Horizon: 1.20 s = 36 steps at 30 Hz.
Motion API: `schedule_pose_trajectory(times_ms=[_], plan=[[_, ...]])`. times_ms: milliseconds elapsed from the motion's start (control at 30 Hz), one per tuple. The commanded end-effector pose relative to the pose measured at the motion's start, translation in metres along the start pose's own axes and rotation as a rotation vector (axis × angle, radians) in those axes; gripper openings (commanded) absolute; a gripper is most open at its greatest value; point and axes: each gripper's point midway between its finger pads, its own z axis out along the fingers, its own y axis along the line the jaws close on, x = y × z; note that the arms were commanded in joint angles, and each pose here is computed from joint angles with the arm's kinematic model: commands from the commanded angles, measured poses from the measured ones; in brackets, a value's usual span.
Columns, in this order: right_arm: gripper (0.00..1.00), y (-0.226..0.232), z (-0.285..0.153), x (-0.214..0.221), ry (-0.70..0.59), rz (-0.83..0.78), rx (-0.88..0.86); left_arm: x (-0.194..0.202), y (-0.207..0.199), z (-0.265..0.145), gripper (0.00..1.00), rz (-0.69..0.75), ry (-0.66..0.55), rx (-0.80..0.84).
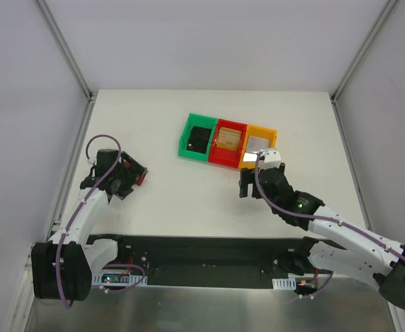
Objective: Take the credit cards out of the card holder
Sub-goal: Move the card holder to the center of the board.
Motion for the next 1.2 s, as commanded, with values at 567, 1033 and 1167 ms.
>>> schedule_pose_trajectory(times_ms=[567,1033,1167], plan=[[0.97,0.055,0.019,-0.003,0.058,0.024,-0.191,-0.063,0.029,0.020,0.86,-0.242,-0.148,-0.216],[0.98,0.056,0.014,-0.005,0.055,0.025,-0.208,-0.119,0.025,0.030,0.66,-0.218,-0.168,-0.227],[0.98,0.052,0.010,-0.004,0.042,0.028,-0.205,-0.115,0.026,0.044,0.59,-0.189,-0.114,-0.224]])
